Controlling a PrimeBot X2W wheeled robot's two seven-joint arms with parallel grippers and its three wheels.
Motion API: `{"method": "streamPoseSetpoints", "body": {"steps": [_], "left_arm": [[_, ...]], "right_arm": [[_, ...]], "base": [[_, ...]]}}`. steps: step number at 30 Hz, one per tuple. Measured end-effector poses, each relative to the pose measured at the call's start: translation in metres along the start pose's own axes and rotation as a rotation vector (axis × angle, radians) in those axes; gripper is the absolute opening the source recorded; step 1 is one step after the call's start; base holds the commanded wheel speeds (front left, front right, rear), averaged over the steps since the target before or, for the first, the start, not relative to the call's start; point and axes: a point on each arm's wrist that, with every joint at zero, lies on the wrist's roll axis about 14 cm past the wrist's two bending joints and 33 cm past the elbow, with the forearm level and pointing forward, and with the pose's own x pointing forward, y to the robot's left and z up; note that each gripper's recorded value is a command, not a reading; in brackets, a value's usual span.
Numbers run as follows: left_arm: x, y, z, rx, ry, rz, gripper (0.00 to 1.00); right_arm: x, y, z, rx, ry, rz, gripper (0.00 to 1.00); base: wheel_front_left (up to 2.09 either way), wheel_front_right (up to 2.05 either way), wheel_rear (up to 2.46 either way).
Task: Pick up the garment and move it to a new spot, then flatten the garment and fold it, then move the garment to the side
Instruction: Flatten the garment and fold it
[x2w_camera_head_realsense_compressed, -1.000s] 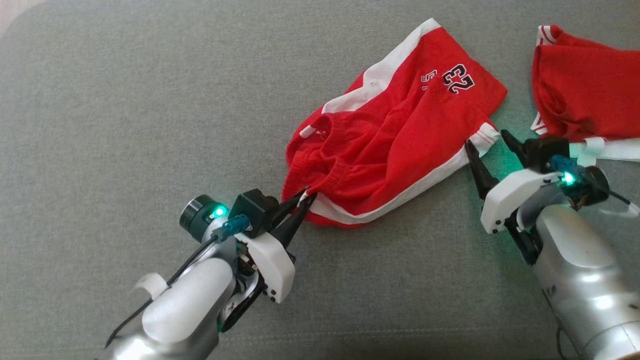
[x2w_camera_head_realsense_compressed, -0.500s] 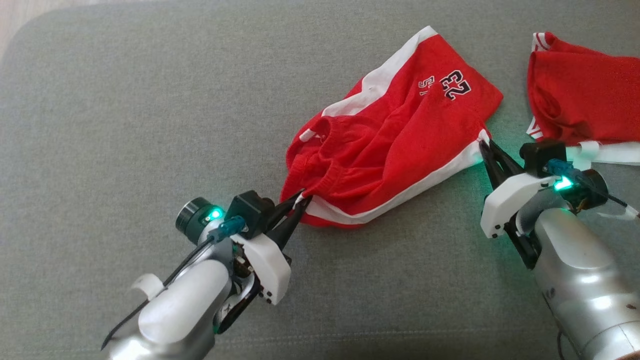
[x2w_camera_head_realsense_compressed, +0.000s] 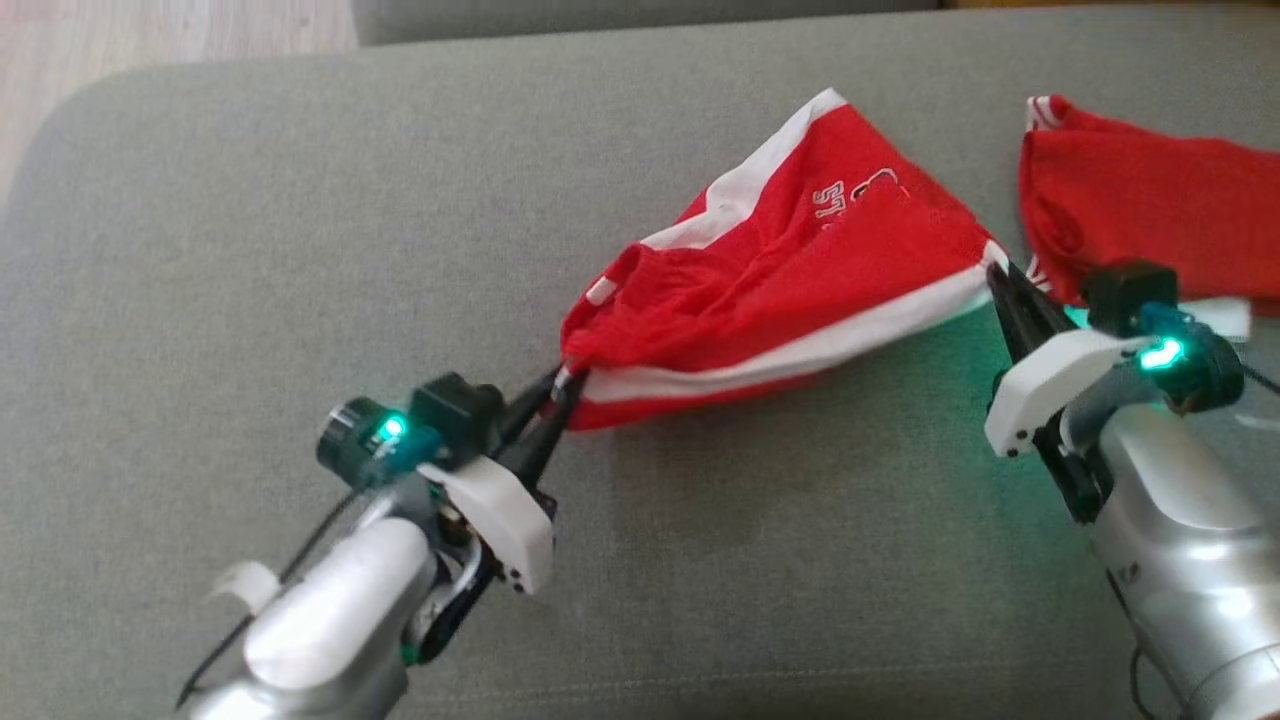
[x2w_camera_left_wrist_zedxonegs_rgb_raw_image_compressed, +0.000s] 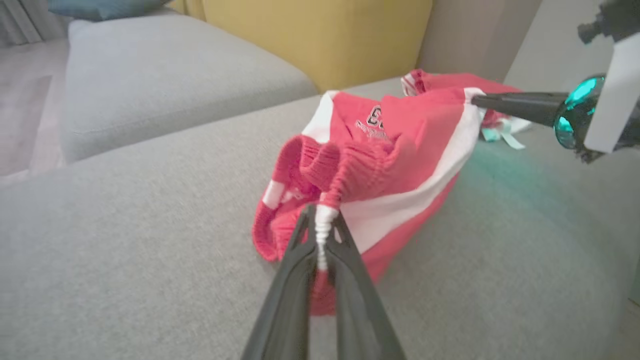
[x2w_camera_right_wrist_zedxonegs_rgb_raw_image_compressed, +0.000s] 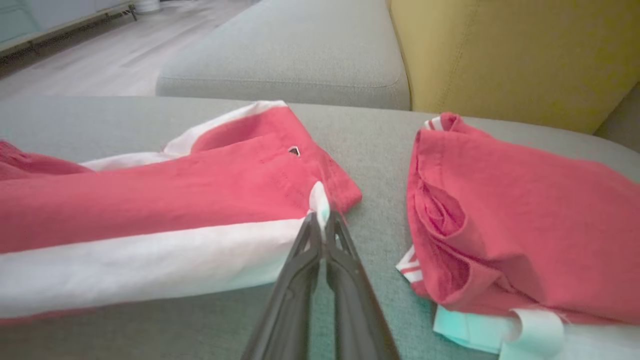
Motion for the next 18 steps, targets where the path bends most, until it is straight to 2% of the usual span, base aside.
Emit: {"method": "streamPoseSetpoints", "body": {"steps": [4,8,13,18], "left_arm": [[-0.001,0.007,0.033,-0.027,-0.100,0.028,0.00],[-0.005,0.009,0.076,-0.050,-0.230,0.049,0.00],[-0.016,0.018,0.142,-0.038,-0.415,0.090,0.00],[-0.039,0.026,0.226,-0.021,-0.654,0.133,0.00]], "right_arm": [[-0.007,0.001,0.033,0.023,-0.083,0.019,0.00],[-0.021,0.001,0.083,0.064,-0.209,0.046,0.00],[-0.052,0.006,0.143,0.066,-0.381,0.095,0.00],[-0.092,0.009,0.203,0.102,-0.588,0.119,0.00]], "base": [[0.00,0.00,0.00],[0.00,0.00,0.00],[0.00,0.00,0.00],[0.00,0.00,0.00]]}}
